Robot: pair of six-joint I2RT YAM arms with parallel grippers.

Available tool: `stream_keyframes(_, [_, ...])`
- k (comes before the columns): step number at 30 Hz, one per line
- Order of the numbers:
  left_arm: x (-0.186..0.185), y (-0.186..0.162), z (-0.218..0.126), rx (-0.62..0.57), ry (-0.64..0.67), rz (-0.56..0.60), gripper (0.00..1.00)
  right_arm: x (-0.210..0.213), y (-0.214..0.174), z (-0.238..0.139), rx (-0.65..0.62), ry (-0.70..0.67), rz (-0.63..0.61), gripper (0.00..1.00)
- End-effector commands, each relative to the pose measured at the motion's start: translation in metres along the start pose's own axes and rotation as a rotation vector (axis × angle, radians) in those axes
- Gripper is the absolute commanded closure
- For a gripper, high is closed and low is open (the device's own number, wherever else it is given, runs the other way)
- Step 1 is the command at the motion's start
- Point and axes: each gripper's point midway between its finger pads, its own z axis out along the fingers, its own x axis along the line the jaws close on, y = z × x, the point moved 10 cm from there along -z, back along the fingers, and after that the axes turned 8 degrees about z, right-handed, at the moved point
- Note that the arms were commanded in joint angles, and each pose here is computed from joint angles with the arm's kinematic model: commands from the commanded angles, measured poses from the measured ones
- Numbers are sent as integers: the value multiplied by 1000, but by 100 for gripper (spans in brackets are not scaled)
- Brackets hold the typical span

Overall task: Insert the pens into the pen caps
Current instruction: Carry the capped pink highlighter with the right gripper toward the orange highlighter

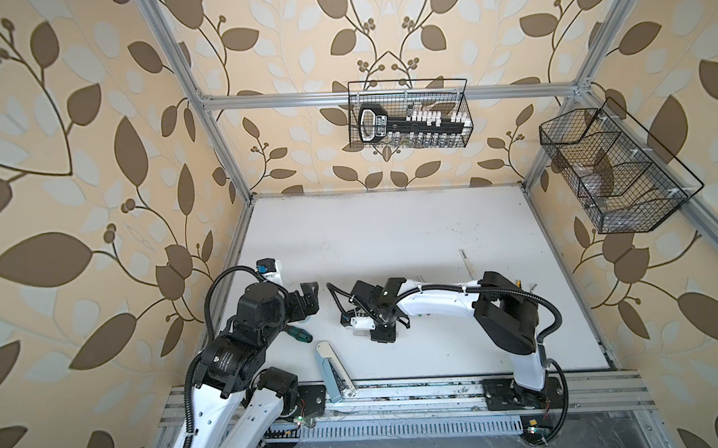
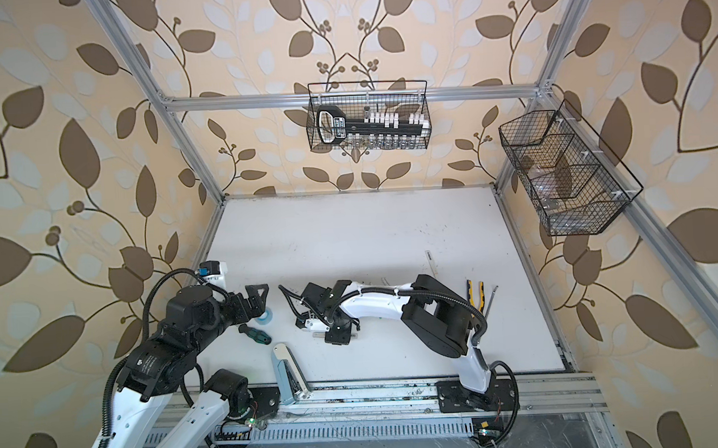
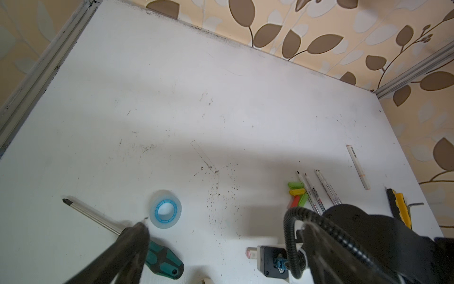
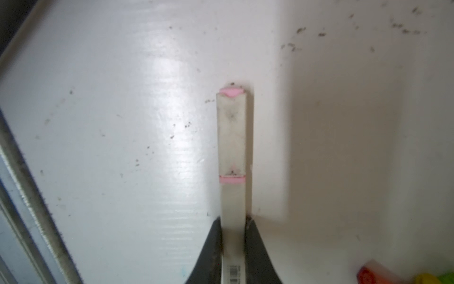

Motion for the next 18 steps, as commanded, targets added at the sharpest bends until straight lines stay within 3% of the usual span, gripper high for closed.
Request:
stream_keyframes(1, [-4, 11, -2, -35, -47, -9, 1, -5, -2, -17, -144, 45, 125, 86])
stream_keyframes(5, [-4, 13, 1, -29, -63, -16, 1, -22, -20, -36, -273, 14, 268, 87])
stream_keyframes(8, [-5, 13, 3, -22, -87, -17, 1, -57, -38, -51, -341, -28, 449, 87])
stream_keyframes(13, [-8, 13, 5, -11, -132, -14, 1, -130, -85, -67, -295, -202, 796, 87])
stream_keyframes(18, [-10, 14, 6, -9, -154, -11, 1, -178, -127, -75, -270, -328, 1018, 87])
